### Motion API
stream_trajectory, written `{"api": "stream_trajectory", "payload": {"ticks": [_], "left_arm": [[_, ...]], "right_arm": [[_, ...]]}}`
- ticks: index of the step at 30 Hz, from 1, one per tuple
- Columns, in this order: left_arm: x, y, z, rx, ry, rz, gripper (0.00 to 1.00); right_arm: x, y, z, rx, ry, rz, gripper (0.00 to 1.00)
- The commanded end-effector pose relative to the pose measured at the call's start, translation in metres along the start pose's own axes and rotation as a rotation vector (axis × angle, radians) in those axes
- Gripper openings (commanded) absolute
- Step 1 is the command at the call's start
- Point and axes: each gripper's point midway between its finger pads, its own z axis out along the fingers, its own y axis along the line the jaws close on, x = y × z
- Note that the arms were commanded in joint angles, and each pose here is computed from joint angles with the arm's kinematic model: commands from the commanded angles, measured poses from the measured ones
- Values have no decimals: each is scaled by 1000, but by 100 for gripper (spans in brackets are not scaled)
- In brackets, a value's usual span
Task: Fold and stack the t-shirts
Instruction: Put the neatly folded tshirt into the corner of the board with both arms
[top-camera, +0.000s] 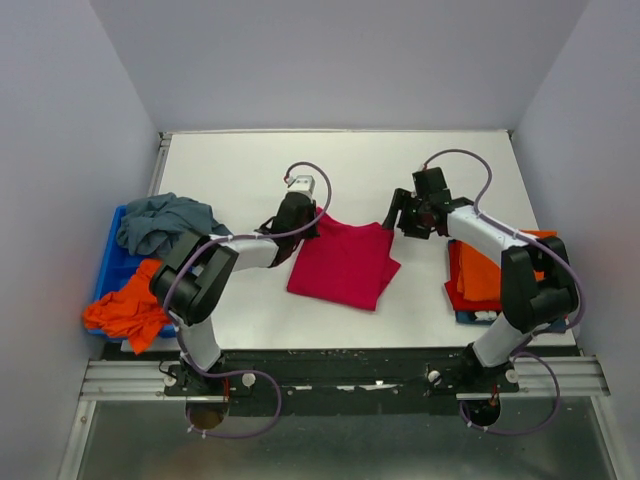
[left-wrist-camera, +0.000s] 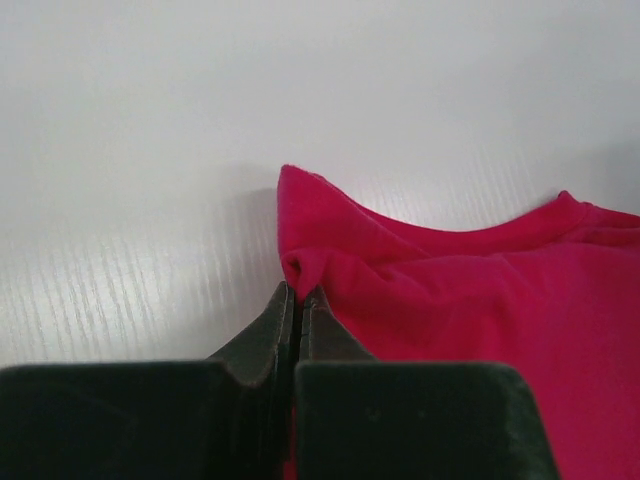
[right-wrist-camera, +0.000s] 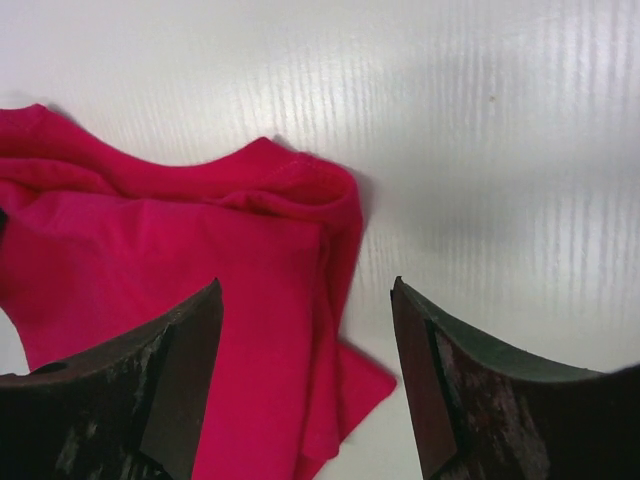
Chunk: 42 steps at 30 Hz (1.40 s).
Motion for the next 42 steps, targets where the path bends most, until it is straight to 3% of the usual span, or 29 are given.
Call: {"api": "stream_trajectory", "payload": {"ticks": [1,9,13,17,22,27,31,35,42], "left_arm": [[7,10,5,-64,57,-27,0],[10,13,13,-62,182,-109,25],[12,20,13,-44,219,-155,40],[16,20,10,4,240,-177,43],[11,28,3,33,220,-220,51],[6,30,-4,91,196,-263,52],[9,26,-6,141,190,-255,60],[9,24,-4,155,194,-257,67],[19,31,14,145,247,-263,65]], "right_arm": [[0,13,18,-64,6,6,75],[22,-11,43,40,94,9,62],[33,-19,50,64,130,3,61],[39,-26,59,116,173,8,57],[40,-29,63,182,176,-26,45],[42,-35,72,239,193,-40,19],[31,-35,72,255,166,-60,1],[14,-30,68,254,123,-100,1],[7,-22,66,216,96,-106,1]]}}
